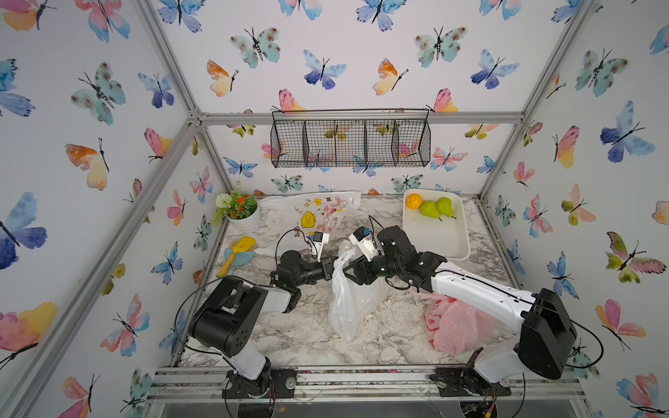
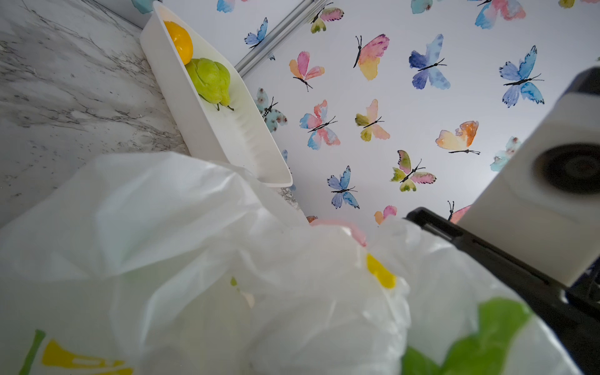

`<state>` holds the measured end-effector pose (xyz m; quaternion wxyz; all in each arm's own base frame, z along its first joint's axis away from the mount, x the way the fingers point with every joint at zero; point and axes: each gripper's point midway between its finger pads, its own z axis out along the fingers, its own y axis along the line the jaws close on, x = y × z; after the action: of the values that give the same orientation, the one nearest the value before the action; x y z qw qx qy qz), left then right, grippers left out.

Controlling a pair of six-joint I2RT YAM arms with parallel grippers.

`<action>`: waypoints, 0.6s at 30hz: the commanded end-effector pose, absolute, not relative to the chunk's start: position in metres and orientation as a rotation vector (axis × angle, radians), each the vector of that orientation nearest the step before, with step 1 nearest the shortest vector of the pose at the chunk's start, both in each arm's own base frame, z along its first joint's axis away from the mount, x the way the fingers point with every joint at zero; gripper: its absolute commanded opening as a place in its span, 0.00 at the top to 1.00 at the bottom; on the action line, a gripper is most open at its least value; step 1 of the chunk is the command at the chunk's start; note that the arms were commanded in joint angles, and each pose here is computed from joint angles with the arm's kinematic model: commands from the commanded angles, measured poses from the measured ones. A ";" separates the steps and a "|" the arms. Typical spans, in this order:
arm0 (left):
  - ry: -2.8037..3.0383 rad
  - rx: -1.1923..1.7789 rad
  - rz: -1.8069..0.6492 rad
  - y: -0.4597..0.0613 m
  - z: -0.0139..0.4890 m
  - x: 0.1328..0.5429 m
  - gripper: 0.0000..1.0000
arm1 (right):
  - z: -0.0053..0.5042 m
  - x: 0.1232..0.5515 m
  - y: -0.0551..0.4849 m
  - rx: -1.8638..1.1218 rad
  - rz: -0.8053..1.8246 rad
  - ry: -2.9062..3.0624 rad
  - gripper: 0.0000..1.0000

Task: Place the pears into plastic bags & tie knots
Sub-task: Tie the plastic bag at the center of the board.

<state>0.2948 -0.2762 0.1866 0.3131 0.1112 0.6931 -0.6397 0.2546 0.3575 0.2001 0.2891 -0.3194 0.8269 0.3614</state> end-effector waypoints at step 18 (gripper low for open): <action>1.791 0.347 -1.717 -0.288 0.198 0.292 1.00 | 0.216 0.271 0.305 -0.771 1.012 2.179 0.65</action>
<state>0.2920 -0.2828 0.1913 0.3084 0.1163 0.6870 -0.6476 0.2761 0.3001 0.2197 0.3191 -0.2843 0.8285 0.3619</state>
